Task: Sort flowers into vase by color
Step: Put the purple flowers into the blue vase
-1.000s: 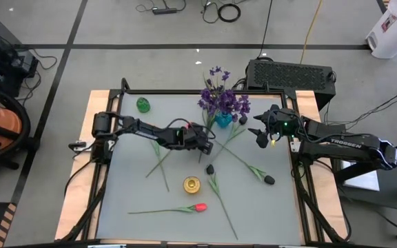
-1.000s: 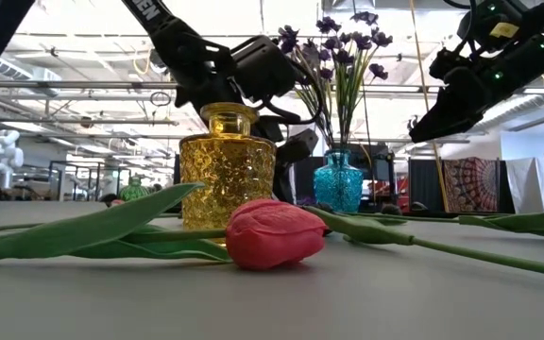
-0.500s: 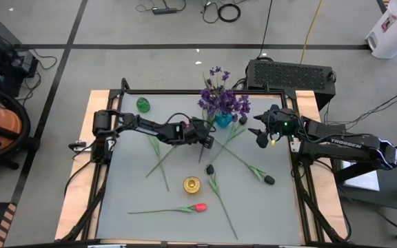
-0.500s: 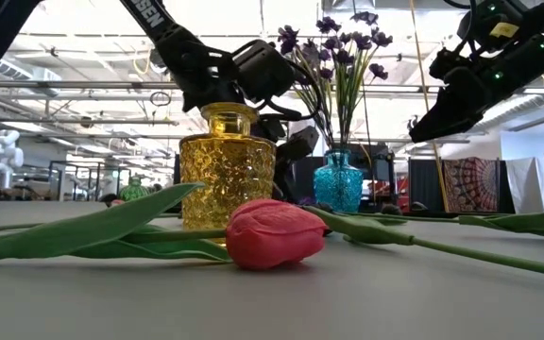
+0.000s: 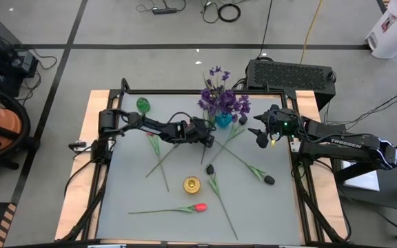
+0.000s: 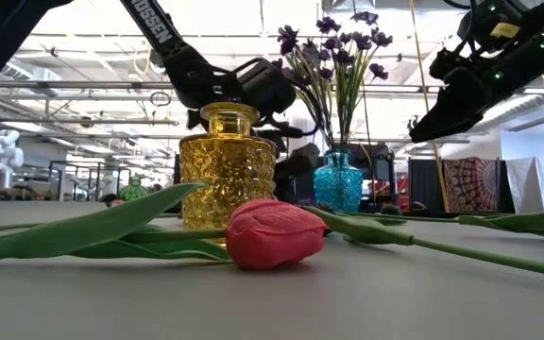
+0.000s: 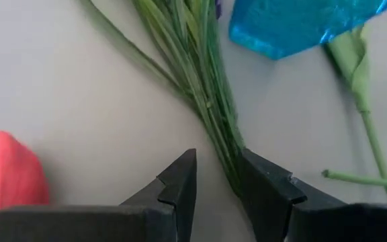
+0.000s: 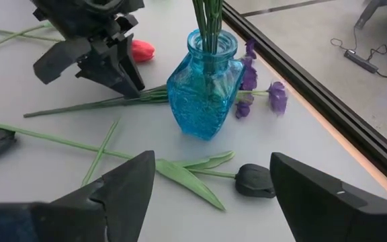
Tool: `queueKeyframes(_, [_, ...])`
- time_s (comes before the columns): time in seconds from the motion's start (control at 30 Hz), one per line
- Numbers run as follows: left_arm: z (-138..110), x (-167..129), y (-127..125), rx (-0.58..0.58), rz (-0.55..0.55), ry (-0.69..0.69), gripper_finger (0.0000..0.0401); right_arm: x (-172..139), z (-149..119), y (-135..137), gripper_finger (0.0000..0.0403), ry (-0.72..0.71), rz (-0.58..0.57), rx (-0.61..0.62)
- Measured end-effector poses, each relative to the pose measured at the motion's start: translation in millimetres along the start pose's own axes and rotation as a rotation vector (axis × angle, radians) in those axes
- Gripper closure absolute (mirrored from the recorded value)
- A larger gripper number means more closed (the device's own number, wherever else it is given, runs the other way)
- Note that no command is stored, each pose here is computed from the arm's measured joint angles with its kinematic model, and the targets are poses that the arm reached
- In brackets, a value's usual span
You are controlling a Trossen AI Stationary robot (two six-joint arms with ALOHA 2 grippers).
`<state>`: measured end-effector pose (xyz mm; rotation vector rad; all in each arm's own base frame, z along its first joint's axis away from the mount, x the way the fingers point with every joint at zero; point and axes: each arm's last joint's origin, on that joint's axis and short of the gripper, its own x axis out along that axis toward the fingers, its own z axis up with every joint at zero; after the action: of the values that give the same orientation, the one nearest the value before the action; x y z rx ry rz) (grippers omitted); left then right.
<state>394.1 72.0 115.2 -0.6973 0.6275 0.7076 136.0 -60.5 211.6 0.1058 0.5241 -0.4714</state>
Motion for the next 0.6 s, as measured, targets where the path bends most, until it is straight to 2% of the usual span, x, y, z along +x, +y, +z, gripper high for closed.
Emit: queueKeyframes(0.6, [-1,-2,-11,-0.012,-0.094,-0.013,0.0285,0,0,0,0.0117,0.002,0.000,0.003])
